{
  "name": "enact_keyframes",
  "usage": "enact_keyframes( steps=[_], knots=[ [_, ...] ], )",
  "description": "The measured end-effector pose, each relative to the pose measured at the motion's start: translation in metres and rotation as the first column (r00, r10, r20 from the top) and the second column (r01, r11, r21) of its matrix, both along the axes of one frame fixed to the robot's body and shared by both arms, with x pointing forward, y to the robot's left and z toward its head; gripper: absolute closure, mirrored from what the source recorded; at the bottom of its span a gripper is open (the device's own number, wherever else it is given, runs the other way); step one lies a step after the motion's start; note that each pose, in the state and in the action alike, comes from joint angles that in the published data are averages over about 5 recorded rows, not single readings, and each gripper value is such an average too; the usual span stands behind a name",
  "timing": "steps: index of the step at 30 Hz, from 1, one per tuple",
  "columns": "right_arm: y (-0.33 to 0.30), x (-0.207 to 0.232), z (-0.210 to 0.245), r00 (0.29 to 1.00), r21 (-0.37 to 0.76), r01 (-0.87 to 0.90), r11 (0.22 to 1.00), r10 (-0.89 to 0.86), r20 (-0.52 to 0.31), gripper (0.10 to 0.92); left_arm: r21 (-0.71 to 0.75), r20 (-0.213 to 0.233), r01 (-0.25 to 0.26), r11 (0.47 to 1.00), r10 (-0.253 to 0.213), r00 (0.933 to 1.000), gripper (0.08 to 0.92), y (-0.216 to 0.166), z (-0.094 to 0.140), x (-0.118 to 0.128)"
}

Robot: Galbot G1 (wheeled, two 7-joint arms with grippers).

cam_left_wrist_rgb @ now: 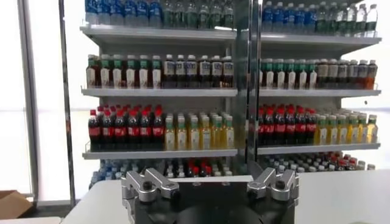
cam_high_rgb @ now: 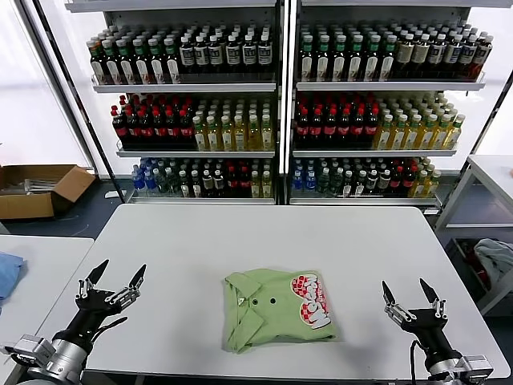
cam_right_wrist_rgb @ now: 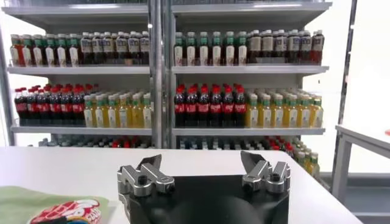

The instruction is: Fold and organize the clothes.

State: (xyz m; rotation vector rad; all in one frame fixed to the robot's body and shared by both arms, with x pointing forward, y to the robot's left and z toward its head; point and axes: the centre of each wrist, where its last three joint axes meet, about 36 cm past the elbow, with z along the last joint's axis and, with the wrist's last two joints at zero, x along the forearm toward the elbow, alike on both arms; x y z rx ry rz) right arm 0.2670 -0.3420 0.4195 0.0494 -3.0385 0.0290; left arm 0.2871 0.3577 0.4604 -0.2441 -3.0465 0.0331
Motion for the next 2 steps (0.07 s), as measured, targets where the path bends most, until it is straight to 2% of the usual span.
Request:
enact_keyframes(
  steps=[2],
  knots=[
    [-0.0009, -0.0009, -0.0002, 1.000, -0.001, 0.002, 1.000, -0.002, -0.001, 0.200, 0.002, 0.002, -0.001, 1.000, 0.001, 1.0000, 0.177, 0.0007, 0.0006, -0.0001]
  ],
)
